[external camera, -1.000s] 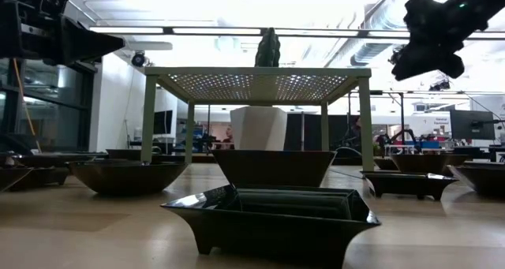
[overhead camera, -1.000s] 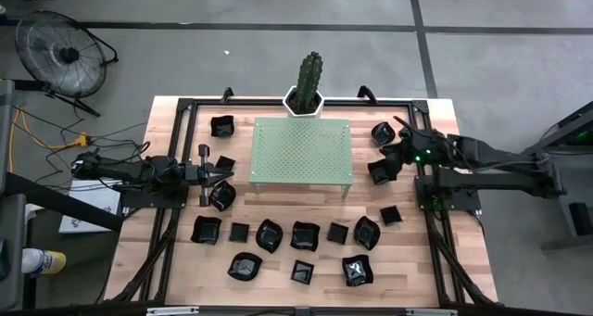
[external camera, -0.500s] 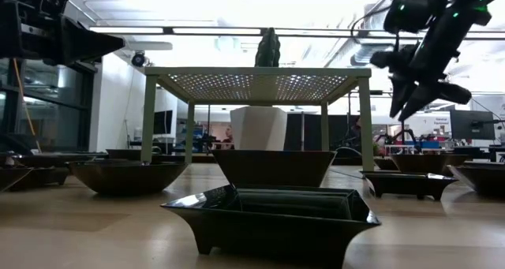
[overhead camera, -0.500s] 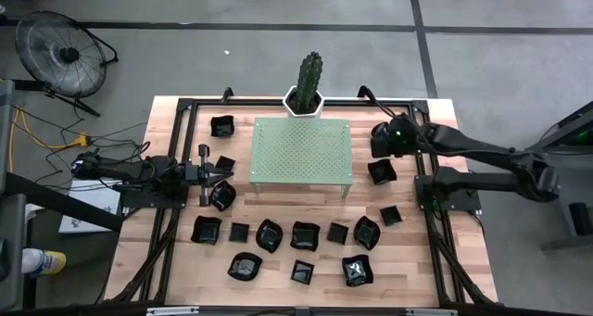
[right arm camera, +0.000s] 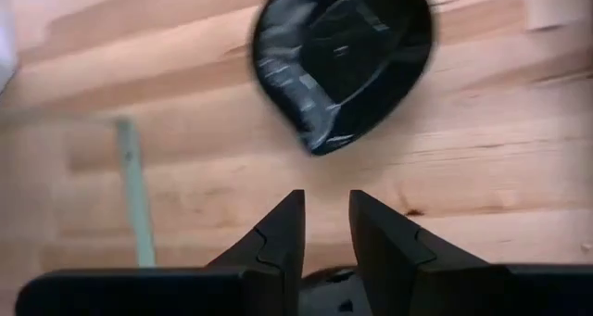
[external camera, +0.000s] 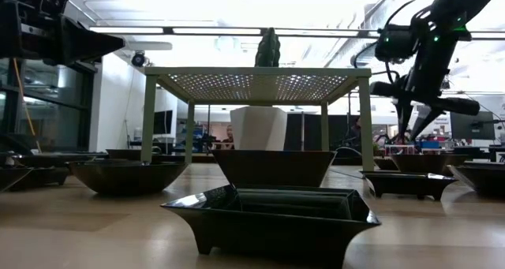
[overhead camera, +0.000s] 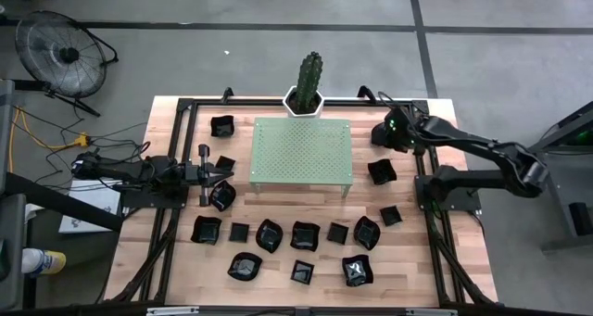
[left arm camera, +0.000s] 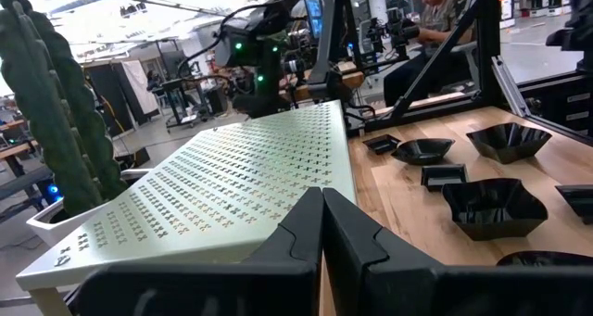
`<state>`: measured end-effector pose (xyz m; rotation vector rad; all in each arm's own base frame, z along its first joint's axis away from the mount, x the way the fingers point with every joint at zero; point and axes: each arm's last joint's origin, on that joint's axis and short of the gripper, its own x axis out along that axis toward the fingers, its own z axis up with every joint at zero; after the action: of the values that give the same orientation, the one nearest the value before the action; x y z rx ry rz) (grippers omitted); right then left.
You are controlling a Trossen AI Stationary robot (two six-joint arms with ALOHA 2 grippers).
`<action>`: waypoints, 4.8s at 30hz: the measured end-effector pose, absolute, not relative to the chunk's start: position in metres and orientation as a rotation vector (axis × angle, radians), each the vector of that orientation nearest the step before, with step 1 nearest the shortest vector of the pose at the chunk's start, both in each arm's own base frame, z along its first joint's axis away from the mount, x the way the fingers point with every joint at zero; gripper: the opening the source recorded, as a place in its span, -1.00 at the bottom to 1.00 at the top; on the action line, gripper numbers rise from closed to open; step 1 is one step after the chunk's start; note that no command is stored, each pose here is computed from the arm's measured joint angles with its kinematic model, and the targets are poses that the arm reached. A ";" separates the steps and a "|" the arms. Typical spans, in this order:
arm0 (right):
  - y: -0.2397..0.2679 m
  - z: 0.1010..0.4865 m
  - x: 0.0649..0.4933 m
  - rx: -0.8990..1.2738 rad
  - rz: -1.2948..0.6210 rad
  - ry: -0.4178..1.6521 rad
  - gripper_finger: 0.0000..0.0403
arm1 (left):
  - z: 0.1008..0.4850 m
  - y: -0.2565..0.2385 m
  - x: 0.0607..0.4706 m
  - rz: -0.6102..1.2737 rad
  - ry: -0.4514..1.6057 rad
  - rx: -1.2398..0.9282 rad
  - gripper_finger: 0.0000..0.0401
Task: Pick & Place Mini shaped plates
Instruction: Put the leaf shaped plate on the shelf
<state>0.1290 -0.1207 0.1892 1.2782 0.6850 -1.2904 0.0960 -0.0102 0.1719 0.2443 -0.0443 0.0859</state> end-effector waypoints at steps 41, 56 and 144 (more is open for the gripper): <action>-0.161 0.163 0.112 1.488 -1.602 0.539 -0.59 | 0.172 -0.010 0.096 0.086 -0.044 0.244 -1.00; -0.173 0.144 0.119 1.504 -1.615 0.575 -0.59 | 0.172 -0.010 0.096 0.086 -0.044 0.244 -1.00; -0.060 0.247 0.114 1.185 -0.813 0.414 -1.00 | 0.172 -0.010 0.096 0.086 -0.044 0.244 -1.00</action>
<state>0.1143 -0.0603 0.2472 1.1855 0.4142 -0.8127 0.0960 -0.0102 0.1718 0.2444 -0.0438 0.0858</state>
